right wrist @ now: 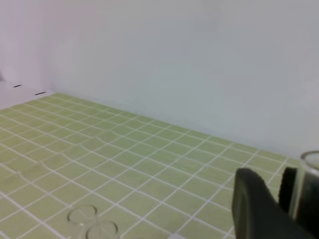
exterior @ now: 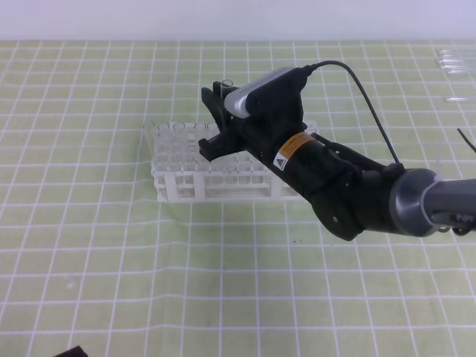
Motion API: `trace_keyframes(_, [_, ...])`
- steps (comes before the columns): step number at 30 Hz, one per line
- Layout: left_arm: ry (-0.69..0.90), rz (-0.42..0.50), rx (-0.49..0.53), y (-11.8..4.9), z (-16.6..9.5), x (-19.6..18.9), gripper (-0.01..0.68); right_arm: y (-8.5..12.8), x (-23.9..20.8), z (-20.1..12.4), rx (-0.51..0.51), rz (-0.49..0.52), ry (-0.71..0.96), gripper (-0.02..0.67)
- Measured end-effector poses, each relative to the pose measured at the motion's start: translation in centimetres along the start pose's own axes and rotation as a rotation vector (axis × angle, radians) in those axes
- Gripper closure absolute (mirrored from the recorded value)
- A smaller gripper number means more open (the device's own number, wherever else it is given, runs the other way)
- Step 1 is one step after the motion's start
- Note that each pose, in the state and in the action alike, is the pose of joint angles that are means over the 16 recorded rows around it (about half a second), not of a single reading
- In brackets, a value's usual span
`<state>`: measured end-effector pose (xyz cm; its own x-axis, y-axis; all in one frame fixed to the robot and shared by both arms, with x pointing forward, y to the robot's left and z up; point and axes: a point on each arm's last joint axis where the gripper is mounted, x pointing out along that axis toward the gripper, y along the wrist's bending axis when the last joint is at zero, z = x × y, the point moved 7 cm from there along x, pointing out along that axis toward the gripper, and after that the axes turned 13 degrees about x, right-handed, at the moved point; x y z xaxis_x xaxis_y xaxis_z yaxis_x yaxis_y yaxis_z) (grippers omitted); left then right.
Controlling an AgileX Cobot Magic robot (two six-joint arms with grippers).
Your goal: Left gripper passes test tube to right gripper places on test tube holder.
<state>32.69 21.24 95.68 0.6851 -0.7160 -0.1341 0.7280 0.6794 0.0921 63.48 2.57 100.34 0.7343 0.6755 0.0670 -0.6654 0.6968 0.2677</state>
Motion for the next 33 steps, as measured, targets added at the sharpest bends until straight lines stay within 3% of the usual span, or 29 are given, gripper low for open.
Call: trace_keyframes(33, [0.001, 0.000, 0.000, 0.0, 0.0, 0.0, 0.675, -1.3, 0.4, 0.1, 0.002, -0.034, -0.016, 0.564])
